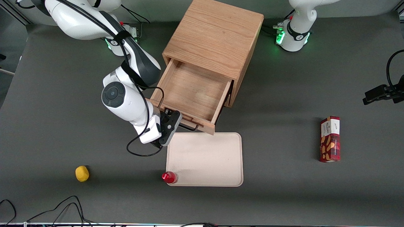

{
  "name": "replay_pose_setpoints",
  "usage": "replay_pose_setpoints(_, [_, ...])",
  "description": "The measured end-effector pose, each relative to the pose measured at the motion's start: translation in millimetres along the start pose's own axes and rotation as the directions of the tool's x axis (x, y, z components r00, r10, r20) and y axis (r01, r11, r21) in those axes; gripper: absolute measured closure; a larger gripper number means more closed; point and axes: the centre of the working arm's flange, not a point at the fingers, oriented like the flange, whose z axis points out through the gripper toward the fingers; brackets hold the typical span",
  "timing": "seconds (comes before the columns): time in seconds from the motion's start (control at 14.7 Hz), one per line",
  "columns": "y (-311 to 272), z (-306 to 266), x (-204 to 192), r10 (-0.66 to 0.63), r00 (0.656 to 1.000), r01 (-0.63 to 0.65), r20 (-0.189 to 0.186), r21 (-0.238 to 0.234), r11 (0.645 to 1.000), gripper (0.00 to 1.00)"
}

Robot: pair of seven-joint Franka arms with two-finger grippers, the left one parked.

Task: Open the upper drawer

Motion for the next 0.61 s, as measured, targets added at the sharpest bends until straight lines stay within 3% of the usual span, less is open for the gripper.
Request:
replay_pose_setpoints(0.27, [17,-12,-4,0.008,1.0,-0.009,-0.027,-0.031,0.999,0.0])
replay_pose_setpoints(0.61, [19,-11,-5,0.003,1.0,-0.004,-0.029,-0.031,1.0,0.0])
